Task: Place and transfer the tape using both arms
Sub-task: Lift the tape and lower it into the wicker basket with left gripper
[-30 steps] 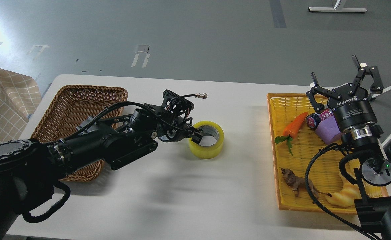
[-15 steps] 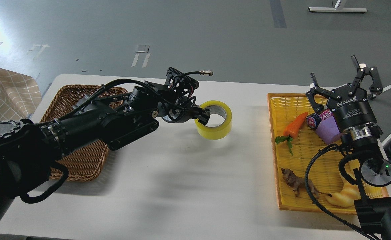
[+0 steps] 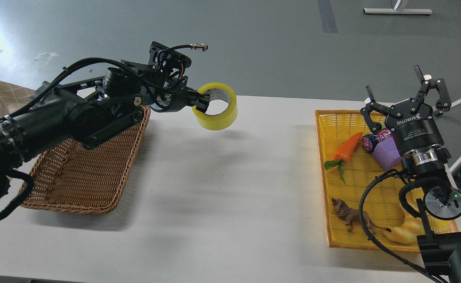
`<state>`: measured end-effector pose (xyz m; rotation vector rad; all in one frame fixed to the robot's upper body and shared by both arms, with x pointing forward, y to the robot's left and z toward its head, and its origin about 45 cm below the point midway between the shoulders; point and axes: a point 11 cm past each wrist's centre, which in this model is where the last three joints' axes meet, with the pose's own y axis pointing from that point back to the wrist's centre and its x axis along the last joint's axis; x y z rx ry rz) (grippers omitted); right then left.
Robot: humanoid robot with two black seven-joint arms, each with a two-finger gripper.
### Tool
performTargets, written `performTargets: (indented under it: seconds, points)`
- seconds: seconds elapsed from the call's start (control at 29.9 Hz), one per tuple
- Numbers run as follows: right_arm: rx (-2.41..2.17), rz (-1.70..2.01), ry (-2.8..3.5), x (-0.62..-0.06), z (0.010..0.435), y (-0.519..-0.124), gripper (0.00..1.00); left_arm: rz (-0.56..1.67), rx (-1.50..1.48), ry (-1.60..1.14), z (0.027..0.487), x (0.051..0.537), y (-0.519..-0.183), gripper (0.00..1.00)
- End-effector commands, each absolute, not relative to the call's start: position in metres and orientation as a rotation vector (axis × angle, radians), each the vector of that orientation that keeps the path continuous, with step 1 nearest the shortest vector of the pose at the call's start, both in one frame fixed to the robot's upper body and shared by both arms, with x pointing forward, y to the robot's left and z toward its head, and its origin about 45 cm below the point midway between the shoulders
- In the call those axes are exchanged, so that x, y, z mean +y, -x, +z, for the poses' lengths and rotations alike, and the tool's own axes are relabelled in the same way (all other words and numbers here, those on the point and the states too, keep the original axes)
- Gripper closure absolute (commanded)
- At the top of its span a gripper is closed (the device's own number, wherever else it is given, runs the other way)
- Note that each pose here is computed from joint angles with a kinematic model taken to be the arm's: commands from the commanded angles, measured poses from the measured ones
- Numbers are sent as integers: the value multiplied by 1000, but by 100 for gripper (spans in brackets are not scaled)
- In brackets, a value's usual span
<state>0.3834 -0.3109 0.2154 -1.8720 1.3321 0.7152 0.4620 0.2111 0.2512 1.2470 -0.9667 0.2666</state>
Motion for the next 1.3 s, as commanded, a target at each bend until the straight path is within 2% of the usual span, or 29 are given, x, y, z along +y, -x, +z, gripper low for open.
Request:
performTargets:
  seconds: [0.0,0.2,0.47,0.67,1.1,1.27]
  points:
    - [1332,716,1870,-311,215,-384,0,299,-967,-1287,265,249,-461,100]
    - [1332,716,1873,-310,215,-384,0,343,-944,-1343,280,307,-455,100]
    - [1321,722,1872,-306,215,-385,0,339,-874,-1452,276,373,-435,100]
    - [1322,724,1870,-306,215,-384,0,329,-813,-1504,263,403,-420,100]
    - [1322,730,1871,-305,213,-384,0,267,-603,-1586,194,456,-366,100]
    - [1324,737,1867,-305,210,-382,0,267,-590,-1576,186,460,-359,100]
